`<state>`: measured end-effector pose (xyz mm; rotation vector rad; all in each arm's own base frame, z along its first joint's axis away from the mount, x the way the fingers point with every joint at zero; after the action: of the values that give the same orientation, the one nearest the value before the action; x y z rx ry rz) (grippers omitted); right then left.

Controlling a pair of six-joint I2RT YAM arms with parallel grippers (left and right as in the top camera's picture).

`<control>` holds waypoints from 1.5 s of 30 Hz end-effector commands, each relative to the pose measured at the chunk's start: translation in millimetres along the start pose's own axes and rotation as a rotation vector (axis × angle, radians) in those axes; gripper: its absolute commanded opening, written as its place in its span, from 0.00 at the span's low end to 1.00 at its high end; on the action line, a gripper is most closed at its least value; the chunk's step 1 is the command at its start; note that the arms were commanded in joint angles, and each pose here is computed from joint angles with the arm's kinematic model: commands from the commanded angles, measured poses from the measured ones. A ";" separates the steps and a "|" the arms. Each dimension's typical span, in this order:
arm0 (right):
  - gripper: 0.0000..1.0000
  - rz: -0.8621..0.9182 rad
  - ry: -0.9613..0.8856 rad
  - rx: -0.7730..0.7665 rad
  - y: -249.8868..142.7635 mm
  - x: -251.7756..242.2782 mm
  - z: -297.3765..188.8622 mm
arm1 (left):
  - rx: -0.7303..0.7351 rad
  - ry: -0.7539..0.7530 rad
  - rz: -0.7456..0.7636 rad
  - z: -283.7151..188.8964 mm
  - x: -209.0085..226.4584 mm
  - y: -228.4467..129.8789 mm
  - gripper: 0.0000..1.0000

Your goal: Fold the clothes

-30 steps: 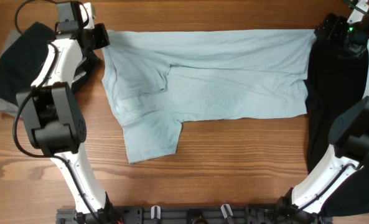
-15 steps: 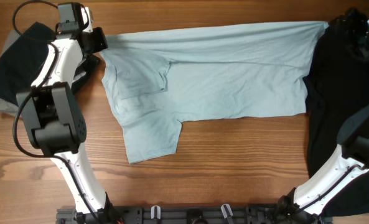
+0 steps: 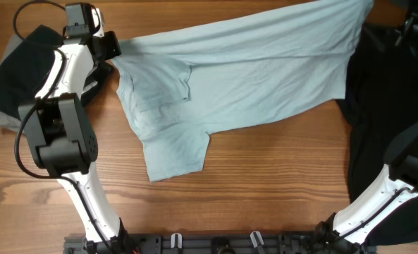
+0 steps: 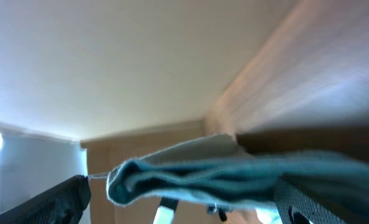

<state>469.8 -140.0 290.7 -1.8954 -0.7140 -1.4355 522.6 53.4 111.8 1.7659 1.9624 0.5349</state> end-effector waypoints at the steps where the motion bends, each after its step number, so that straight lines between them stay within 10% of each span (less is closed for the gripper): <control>1: 1.00 0.004 0.106 0.109 -4.4 9.9 -4.8 | -0.007 0.028 -0.011 -6.2 5.1 2.2 0.04; 20: 1.00 -0.078 0.038 -0.111 28.9 -36.1 -61.0 | 0.009 0.047 -0.006 -6.3 7.2 -0.8 0.04; 26: 1.00 -0.176 -0.744 -0.167 8.1 -124.8 -38.5 | 0.007 0.044 -0.004 -7.3 5.4 -0.2 0.18; 35: 0.93 -0.607 -1.146 -0.136 -11.5 -122.7 81.1 | 0.029 0.014 -0.008 -12.2 1.7 -3.1 0.17; 45: 0.92 -0.694 -0.976 -0.103 28.7 -199.1 167.1 | 0.068 0.007 -0.012 -12.6 0.8 -10.4 0.19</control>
<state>532.7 -50.9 74.9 -2.6307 -1.9428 -0.6621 508.2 54.2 102.9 1.8117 2.0381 0.4725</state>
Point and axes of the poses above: each gripper's point midway between its finger pads, its own z axis out along the fingers, its own x axis along the line the jaws close on, y = z × x, the point moved 6 cm from there along -z, back along the fingers, and after that the axes turned 8 degrees about z, right-handed, at the moved point
